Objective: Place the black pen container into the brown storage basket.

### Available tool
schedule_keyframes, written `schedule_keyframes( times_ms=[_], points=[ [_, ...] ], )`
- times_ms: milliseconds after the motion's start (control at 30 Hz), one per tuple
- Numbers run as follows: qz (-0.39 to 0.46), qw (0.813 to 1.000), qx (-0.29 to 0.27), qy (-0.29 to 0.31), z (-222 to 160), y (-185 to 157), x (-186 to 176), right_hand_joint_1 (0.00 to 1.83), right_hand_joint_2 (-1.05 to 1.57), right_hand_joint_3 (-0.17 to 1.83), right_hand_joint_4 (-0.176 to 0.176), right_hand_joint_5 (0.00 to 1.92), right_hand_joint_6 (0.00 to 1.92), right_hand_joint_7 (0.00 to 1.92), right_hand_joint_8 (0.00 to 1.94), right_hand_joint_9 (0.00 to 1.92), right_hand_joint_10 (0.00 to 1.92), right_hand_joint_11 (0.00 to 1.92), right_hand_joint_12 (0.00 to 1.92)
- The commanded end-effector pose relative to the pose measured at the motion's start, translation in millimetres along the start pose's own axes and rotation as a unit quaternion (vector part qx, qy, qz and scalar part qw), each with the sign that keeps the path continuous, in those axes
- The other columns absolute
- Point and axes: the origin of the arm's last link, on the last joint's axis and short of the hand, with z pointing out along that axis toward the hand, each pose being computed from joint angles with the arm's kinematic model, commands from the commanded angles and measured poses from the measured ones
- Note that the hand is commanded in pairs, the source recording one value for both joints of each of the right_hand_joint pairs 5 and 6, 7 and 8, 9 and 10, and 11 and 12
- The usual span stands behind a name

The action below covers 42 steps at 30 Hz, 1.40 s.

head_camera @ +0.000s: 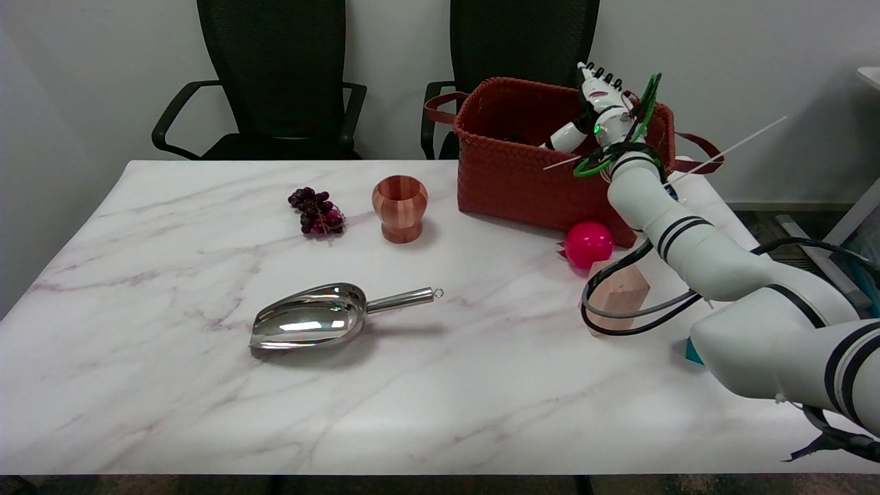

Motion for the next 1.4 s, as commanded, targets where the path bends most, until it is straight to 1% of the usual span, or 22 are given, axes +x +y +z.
schedule_keyframes(
  times_ms=[33, 200, 300, 433, 533, 700, 967, 1200, 1333, 1400],
  points=[
    [0.015, 0.998, 0.032, 0.048, -7.0, -15.3, 28.1, 1.2, -0.1, 0.46, 0.0, 0.0, 0.0, 0.02, 0.02, 0.14, 0.14, 0.0, 0.0],
    [-0.023, 0.992, 0.06, 0.106, -19.3, -25.2, 69.4, 1.2, -0.05, 0.42, 0.0, 0.0, 0.0, 0.08, 0.08, 0.18, 0.18, 0.03, 0.03],
    [-0.019, 0.986, 0.073, 0.147, -32.6, -28.5, 97.6, 1.22, -0.03, 0.47, 0.0, 0.0, 0.0, 0.1, 0.1, 0.18, 0.18, 0.02, 0.02],
    [-0.055, 0.974, 0.093, 0.199, -60.3, -29.6, 129.3, 1.23, 0.0, 0.51, 0.0, 0.0, 0.0, 0.11, 0.11, 0.18, 0.18, 0.02, 0.02],
    [-0.073, 0.97, 0.095, 0.212, -81.2, -20.1, 134.8, 1.24, 0.04, 0.6, 0.0, 0.05, 0.05, 0.11, 0.11, 0.19, 0.19, 0.01, 0.01],
    [-0.087, 0.962, 0.084, 0.245, -117.6, -5.5, 147.1, 1.26, 0.07, 0.67, 0.0, 0.06, 0.06, 0.16, 0.16, 0.21, 0.21, 0.01, 0.01],
    [-0.113, 0.957, 0.056, 0.261, -170.7, 21.3, 140.0, 1.27, 0.08, 0.73, 0.0, 0.07, 0.07, 0.15, 0.15, 0.22, 0.22, 0.01, 0.01],
    [-0.136, 0.963, 0.026, 0.233, -207.0, 41.2, 111.4, 1.28, 0.1, 0.85, 0.0, 0.08, 0.08, 0.14, 0.14, 0.22, 0.22, 0.03, 0.03],
    [-0.153, 0.962, 0.009, 0.226, -219.1, 50.4, 98.8, 1.28, 0.1, 0.87, 0.0, 0.07, 0.07, 0.14, 0.14, 0.22, 0.22, 0.04, 0.04],
    [-0.161, 0.963, 0.003, 0.215, -226.8, 54.0, 86.4, 1.28, 0.11, 0.89, 0.0, 0.07, 0.07, 0.14, 0.14, 0.22, 0.22, 0.06, 0.06]
  ],
)
